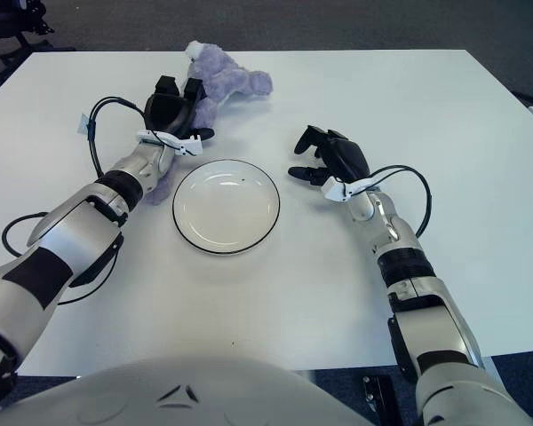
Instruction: Put the doll into the plate.
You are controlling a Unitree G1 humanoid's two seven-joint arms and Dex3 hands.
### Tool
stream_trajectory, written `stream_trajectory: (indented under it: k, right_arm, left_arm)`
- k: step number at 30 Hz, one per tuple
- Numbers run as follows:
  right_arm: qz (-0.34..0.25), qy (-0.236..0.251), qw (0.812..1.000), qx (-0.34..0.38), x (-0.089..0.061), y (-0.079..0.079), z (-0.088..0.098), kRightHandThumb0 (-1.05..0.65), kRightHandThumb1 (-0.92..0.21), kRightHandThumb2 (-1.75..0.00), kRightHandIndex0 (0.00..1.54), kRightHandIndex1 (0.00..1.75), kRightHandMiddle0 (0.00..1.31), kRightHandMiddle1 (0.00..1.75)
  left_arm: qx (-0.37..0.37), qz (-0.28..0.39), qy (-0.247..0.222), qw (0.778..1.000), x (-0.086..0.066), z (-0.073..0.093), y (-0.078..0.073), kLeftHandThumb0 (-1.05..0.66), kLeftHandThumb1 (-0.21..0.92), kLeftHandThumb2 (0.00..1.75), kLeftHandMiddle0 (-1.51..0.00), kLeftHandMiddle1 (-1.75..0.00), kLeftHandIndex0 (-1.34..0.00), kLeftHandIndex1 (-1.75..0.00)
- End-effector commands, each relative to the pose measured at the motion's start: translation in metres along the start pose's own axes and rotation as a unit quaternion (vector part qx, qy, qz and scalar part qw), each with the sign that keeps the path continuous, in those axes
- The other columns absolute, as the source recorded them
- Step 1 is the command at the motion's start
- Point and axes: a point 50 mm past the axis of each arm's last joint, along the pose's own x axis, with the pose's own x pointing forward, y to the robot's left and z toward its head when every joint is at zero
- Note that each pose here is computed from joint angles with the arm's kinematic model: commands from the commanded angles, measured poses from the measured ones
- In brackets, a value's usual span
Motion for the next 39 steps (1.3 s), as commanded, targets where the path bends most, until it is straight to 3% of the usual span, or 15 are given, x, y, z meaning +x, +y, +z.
stream_trajectory:
  k: [1, 24, 28, 33, 36, 39]
  right_arm:
    - [0.026, 0.010, 1.000, -0.010, -0.004, 0.005, -0.004, -0.01, -0.92, -0.25, 0.58, 1.39, 0.35, 1.33]
    - [0.037, 0.009, 0.999, -0.013, -0.002, 0.005, -0.002, -0.01, -0.92, -0.26, 0.58, 1.38, 0.33, 1.35]
    - [0.040, 0.010, 0.999, -0.014, -0.002, 0.005, -0.002, -0.01, -0.92, -0.26, 0.58, 1.38, 0.33, 1.36]
    - [0.047, 0.014, 0.999, -0.016, -0.002, 0.005, -0.002, -0.01, -0.92, -0.26, 0.58, 1.38, 0.33, 1.36]
    - [0.049, 0.015, 0.999, -0.017, -0.001, 0.004, -0.002, -0.01, -0.92, -0.26, 0.58, 1.37, 0.32, 1.37]
    - [0.049, 0.015, 0.999, -0.017, -0.001, 0.004, -0.002, -0.01, -0.92, -0.27, 0.58, 1.37, 0.31, 1.38]
  left_arm:
    - [0.010, -0.044, 0.015, 0.999, -0.022, -0.015, -0.020, 0.42, 0.48, 1.09, -0.49, -1.74, -0.60, -1.75]
    - [-0.201, 0.022, 0.083, 0.976, -0.026, -0.027, -0.010, 0.44, 0.42, 1.18, -0.52, -1.75, -0.61, -1.75]
    - [-0.294, 0.023, 0.107, 0.949, -0.025, -0.029, -0.008, 0.44, 0.41, 1.19, -0.53, -1.75, -0.61, -1.75]
    - [-0.441, -0.021, 0.126, 0.888, -0.021, -0.032, -0.007, 0.44, 0.41, 1.19, -0.53, -1.75, -0.61, -1.75]
    - [-0.483, -0.049, 0.124, 0.865, -0.018, -0.036, -0.005, 0.44, 0.40, 1.20, -0.54, -1.75, -0.61, -1.75]
    - [-0.495, -0.057, 0.122, 0.858, -0.017, -0.037, -0.004, 0.44, 0.40, 1.20, -0.54, -1.75, -0.61, -1.75]
